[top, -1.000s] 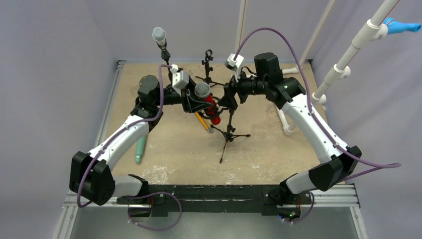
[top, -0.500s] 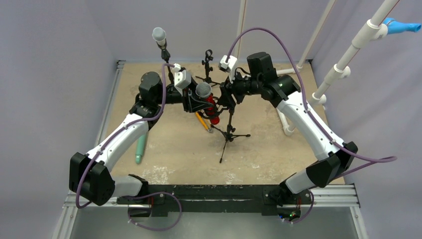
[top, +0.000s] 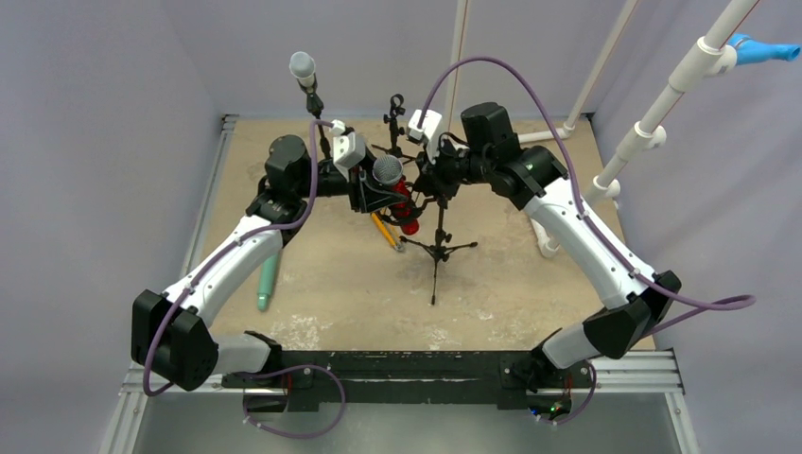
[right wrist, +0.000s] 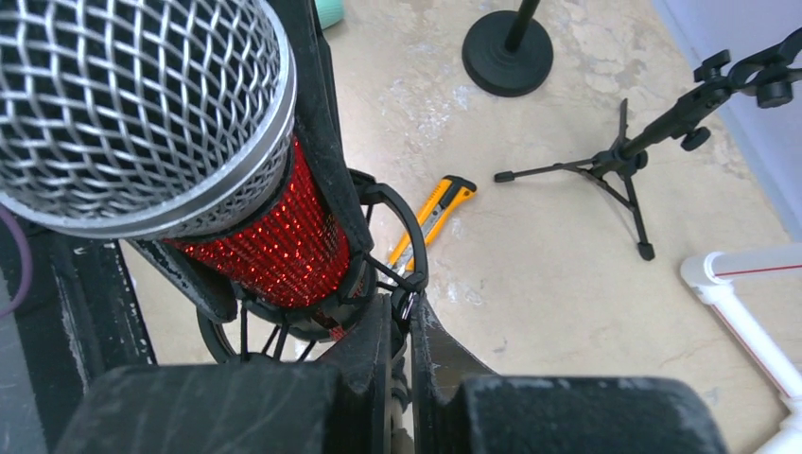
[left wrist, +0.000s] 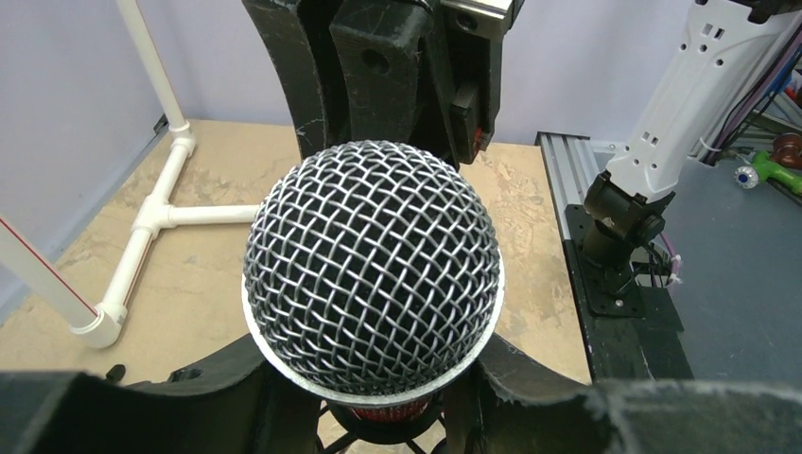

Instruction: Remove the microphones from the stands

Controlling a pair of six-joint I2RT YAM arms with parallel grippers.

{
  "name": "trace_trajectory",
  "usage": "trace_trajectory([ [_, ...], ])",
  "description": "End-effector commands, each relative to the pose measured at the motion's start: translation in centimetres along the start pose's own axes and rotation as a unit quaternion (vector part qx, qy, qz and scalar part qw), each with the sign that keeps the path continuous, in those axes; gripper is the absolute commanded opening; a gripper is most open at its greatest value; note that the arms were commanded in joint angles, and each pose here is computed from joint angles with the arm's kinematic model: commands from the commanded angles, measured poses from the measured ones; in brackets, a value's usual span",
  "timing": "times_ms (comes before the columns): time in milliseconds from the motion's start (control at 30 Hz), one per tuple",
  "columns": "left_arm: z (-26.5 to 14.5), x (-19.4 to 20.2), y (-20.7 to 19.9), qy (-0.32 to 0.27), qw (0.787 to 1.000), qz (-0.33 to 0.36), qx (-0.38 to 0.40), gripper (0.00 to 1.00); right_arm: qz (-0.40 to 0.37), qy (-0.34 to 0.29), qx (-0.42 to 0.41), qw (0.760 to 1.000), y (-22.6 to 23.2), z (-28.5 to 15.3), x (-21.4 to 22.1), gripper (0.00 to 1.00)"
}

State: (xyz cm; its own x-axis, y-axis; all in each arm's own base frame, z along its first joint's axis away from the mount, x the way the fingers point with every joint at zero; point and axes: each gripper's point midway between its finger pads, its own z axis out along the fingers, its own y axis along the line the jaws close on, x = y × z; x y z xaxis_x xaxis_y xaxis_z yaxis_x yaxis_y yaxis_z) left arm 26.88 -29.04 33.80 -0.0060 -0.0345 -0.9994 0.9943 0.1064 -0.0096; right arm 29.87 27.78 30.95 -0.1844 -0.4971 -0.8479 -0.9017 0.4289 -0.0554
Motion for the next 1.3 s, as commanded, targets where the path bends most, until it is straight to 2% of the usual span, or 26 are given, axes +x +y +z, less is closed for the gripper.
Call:
trace_trajectory([
  [0, 0.0, -2.8, -0.7, -0.019, 0.999, 0.047, 0.007, 0.0, -0.017, 0.028, 0.03, 0.999, -0.7, -0.5, 1.1, 0.0],
  [500, -0.2, -3.1, -0.8, -0.022, 0.999, 0.043, -0.003, 0.0, -0.053, 0.024, 0.015, 0.998, 0.9, -1.5, 1.4, 0.01],
  [833, -0.4, -2.3, -1.0, -0.012, 0.999, 0.049, 0.0, 0.0, -0.079, -0.035, -0.005, 0.996, 2.2, -4.0, -2.3, 0.32],
  [967, -0.3, -2.2, -0.9, -0.011, 0.999, 0.049, 0.0, 0.0, -0.113, -0.052, -0.035, 0.992, 3.6, -5.5, -3.3, 0.45],
  [1100, -0.3, -2.3, -0.7, -0.011, 0.999, 0.048, -0.001, 0.0, -0.164, -0.055, -0.051, 0.984, 4.4, -7.0, -3.3, 0.46],
  [1267, -0.2, -2.5, -0.8, -0.004, 0.999, 0.036, 0.003, 0.0, -0.23, -0.04, -0.072, 0.97, 5.6, -7.8, -1.5, 0.38],
])
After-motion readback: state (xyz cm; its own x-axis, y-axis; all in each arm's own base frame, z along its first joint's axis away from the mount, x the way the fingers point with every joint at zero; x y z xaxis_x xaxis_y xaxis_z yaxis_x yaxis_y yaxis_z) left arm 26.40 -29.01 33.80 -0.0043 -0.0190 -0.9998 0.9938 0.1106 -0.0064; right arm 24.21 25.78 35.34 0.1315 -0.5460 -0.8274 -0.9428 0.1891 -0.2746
